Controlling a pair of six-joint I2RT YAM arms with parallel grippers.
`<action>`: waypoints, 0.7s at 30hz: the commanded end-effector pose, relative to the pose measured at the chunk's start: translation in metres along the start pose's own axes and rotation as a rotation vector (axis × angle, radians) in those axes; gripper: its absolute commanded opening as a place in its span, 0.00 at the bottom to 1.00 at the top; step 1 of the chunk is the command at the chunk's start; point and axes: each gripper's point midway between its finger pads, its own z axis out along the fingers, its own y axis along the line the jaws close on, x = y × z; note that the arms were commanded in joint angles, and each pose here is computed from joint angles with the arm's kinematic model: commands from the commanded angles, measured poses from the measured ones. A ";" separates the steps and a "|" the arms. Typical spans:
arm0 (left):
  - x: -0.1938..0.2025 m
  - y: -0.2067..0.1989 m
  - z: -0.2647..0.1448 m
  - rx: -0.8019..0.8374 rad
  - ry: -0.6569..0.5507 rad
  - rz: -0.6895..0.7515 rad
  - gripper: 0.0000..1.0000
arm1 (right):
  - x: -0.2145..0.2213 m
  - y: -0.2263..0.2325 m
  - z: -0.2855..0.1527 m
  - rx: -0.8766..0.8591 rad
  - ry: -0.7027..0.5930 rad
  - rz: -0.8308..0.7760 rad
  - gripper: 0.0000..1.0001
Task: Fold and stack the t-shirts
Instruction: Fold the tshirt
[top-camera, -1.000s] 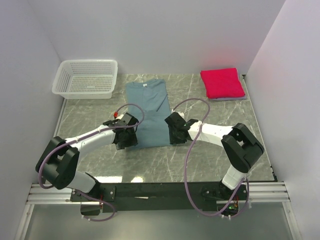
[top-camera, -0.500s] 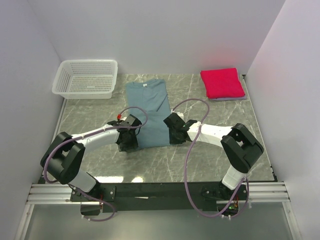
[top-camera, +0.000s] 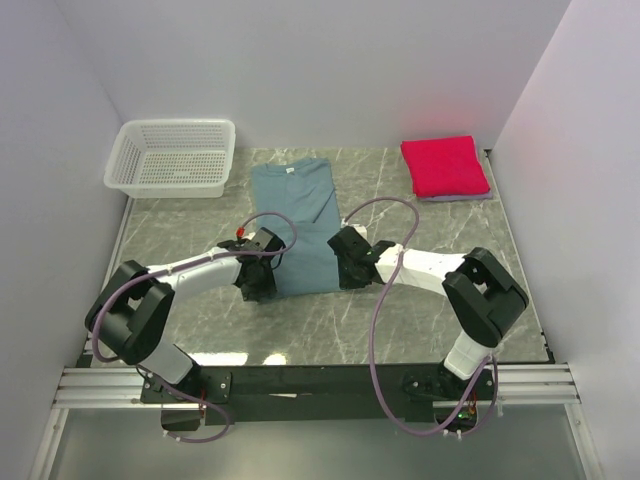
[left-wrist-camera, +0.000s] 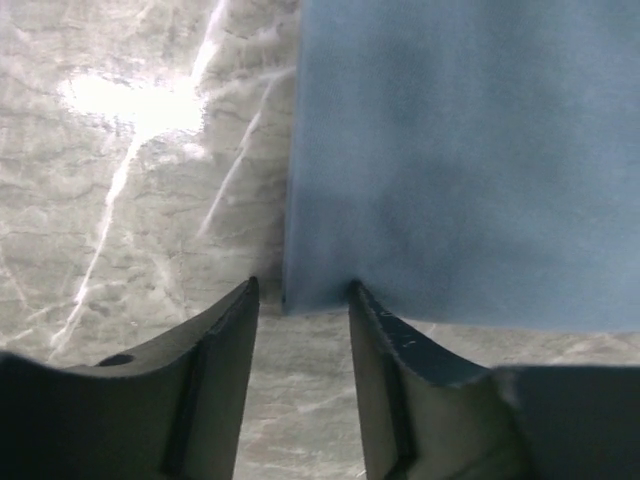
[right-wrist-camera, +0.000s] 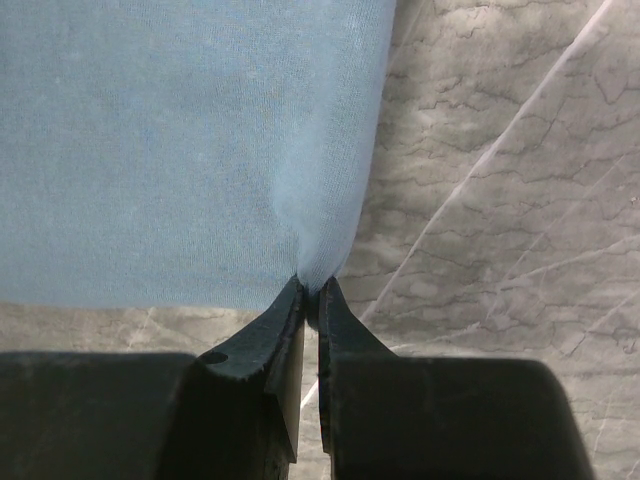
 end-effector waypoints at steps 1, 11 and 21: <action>0.013 0.002 0.012 -0.014 0.044 -0.014 0.42 | 0.044 -0.028 0.006 0.087 0.128 -0.052 0.00; 0.035 0.014 0.009 -0.056 0.118 -0.006 0.01 | 0.045 -0.027 -0.009 0.075 0.139 -0.063 0.00; 0.138 0.036 -0.090 -0.038 0.235 0.176 0.01 | 0.138 -0.045 -0.116 -0.027 0.386 -0.155 0.00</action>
